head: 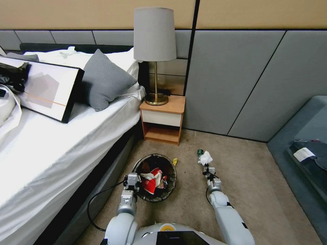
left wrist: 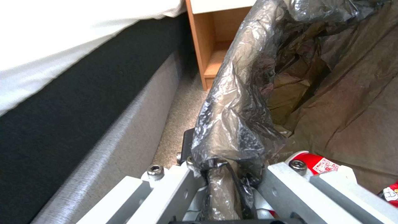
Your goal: Pick up the trash bin, then pick up the garbage from the floor and place it into the trash bin.
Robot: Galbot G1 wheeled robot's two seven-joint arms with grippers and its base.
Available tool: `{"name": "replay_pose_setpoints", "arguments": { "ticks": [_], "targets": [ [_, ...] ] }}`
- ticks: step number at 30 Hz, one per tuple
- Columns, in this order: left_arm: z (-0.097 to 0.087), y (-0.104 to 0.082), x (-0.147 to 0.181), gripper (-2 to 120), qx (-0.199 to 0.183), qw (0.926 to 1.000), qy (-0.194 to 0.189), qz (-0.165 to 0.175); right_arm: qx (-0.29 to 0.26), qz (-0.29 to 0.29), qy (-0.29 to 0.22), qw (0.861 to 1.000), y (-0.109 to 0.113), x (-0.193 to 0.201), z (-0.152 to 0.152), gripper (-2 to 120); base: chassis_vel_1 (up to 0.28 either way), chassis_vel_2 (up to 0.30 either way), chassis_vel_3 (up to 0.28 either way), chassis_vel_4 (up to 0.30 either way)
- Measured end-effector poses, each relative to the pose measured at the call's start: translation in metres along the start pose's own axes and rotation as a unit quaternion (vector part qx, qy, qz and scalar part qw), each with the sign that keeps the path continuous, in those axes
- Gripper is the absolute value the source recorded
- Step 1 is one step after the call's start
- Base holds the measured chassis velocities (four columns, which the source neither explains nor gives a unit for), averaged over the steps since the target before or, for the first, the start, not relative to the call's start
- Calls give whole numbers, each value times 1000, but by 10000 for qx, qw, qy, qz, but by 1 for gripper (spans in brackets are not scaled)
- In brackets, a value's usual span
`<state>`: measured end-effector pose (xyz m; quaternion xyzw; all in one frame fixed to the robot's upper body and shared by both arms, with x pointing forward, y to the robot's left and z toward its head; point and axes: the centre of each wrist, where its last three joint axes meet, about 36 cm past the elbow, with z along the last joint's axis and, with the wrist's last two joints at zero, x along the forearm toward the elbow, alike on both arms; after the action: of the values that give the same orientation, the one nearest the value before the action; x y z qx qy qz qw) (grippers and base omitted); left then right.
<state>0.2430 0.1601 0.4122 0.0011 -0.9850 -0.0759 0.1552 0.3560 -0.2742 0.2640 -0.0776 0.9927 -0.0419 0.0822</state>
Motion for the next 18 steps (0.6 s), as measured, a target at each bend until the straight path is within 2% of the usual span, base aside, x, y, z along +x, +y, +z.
{"name": "replay_pose_setpoints", "arguments": {
  "ticks": [2,3,6,7,9,14,15,18],
  "targets": [
    [0,-1,0,2,-4,10000,0,13,8,-540,-584,9968,16,2,-34,0,0,0,0,0],
    [0,-1,0,2,-4,10000,0,13,8,-540,-584,9968,16,2,-34,0,0,0,0,0],
    [0,-1,0,2,-11,10000,-2,28,5,-1168,-1153,9864,38,9,-71,0,0,0,0,0],
    [0,-1,0,2,-11,10000,-2,28,5,-1168,-1153,9864,38,9,-71,0,0,0,0,0],
    [0,-1,0,2,-12,10000,0,41,13,-1597,-1367,9776,52,18,-85,0,0,0,0,0],
    [1,-4,0,2,-2,10000,0,74,36,-2410,-1399,9604,76,36,-88,0,0,0,0,0],
    [1,-4,0,2,-2,10000,0,74,36,-2410,-1399,9604,76,36,-88,0,0,0,0,0],
    [1,-5,0,2,-4,10000,-2,92,-32,-2836,-1203,9514,92,46,-75,0,0,0,0,0]
  ]
}}
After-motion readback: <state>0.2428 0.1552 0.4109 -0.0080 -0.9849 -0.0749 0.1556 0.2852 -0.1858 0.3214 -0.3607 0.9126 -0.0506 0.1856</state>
